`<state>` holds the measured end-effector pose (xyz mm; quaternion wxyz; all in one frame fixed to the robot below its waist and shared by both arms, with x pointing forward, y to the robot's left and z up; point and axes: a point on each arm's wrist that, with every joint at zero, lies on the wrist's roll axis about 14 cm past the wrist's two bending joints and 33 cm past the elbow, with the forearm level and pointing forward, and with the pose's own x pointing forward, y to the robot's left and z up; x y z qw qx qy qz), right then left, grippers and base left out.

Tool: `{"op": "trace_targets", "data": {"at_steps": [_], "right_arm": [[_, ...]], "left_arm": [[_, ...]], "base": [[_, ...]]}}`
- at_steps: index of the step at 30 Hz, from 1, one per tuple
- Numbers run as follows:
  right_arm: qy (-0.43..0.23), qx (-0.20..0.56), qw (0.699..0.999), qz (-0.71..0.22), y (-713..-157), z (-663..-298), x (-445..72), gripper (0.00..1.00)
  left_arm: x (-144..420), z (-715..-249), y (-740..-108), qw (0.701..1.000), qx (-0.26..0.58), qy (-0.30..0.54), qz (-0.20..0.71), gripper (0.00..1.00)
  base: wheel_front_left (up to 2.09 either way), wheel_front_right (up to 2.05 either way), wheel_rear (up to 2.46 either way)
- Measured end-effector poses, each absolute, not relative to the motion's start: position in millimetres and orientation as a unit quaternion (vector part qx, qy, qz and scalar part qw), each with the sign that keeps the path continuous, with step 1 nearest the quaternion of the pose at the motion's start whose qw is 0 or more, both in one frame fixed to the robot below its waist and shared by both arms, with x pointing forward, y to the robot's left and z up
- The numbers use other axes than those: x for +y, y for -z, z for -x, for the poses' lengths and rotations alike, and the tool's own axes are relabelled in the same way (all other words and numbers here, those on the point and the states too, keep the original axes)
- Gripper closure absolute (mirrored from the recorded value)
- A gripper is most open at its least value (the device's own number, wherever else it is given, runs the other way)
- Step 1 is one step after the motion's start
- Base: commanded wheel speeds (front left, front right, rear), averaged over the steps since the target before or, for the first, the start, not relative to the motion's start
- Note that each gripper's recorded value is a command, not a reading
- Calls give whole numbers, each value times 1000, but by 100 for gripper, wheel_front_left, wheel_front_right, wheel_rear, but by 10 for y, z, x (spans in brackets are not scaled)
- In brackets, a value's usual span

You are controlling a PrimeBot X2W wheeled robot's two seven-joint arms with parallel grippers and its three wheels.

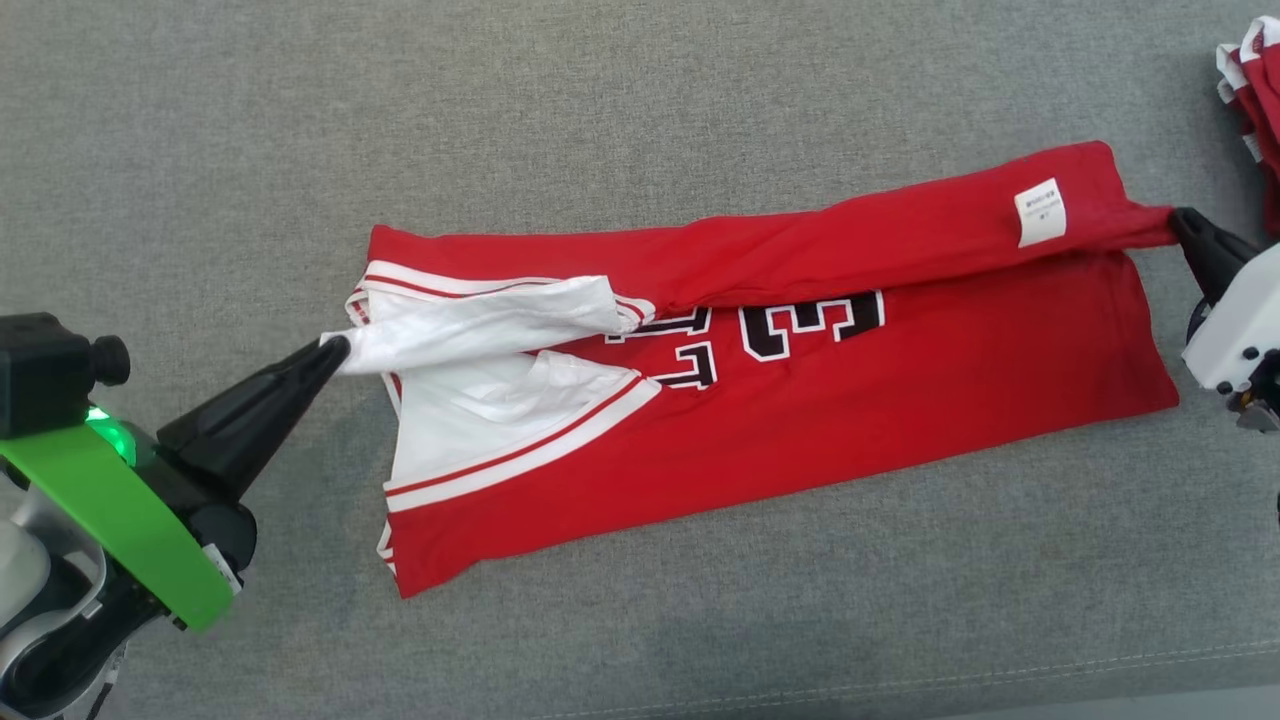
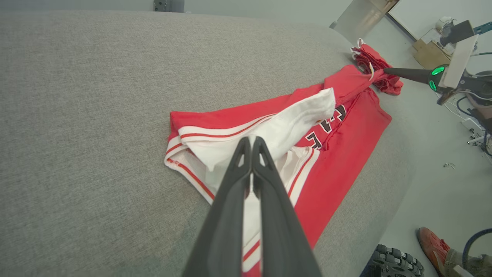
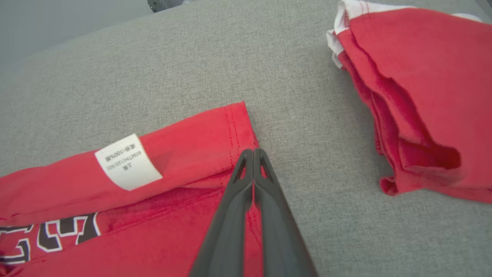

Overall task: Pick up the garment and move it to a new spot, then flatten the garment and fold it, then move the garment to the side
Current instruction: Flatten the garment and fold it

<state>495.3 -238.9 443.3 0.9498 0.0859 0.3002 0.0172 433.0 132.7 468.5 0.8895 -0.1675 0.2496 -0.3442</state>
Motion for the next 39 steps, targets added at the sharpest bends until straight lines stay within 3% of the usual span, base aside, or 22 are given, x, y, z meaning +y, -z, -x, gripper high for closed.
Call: {"op": "trace_targets", "data": {"at_steps": [18, 19, 20, 21, 22, 23, 33, 39], "right_arm": [[3, 350, 929, -119, -4074, -4649, -2365, 100], [4, 357, 926, -119, -4029, -4627, -2355, 93], [5, 363, 925, -113, -3991, -4605, -2350, 44], [6, 365, 925, -105, -3968, -4591, -2357, 0], [8, 363, 926, -102, -3958, -4588, -2365, 0], [9, 356, 929, -104, -3967, -4599, -2365, 0], [-2, 222, 973, -61, -4472, -4739, -2341, 0], [-28, 157, 986, -54, -4660, -4567, -2181, 0]], "left_arm": [[1172, -3973, -4249, 865, 312, 348, 182, 100], [1153, -3968, -4229, 865, 312, 347, 182, 100], [1138, -3961, -4206, 866, 313, 345, 182, 100], [1135, -3957, -4180, 868, 313, 340, 182, 81], [1133, -3936, -4145, 868, 318, 336, 181, 24], [1129, -3918, -4113, 869, 321, 331, 182, 0], [1245, -4014, -4205, 910, 275, 233, 206, 0], [1307, -4024, -4456, 940, 200, 165, 223, 0]], "base": [[0, 0, 0], [0, 0, 0], [0, 0, 0], [0, 0, 0], [0, 0, 0], [0, 0, 0], [0, 0, 0], [0, 0, 0]]}}
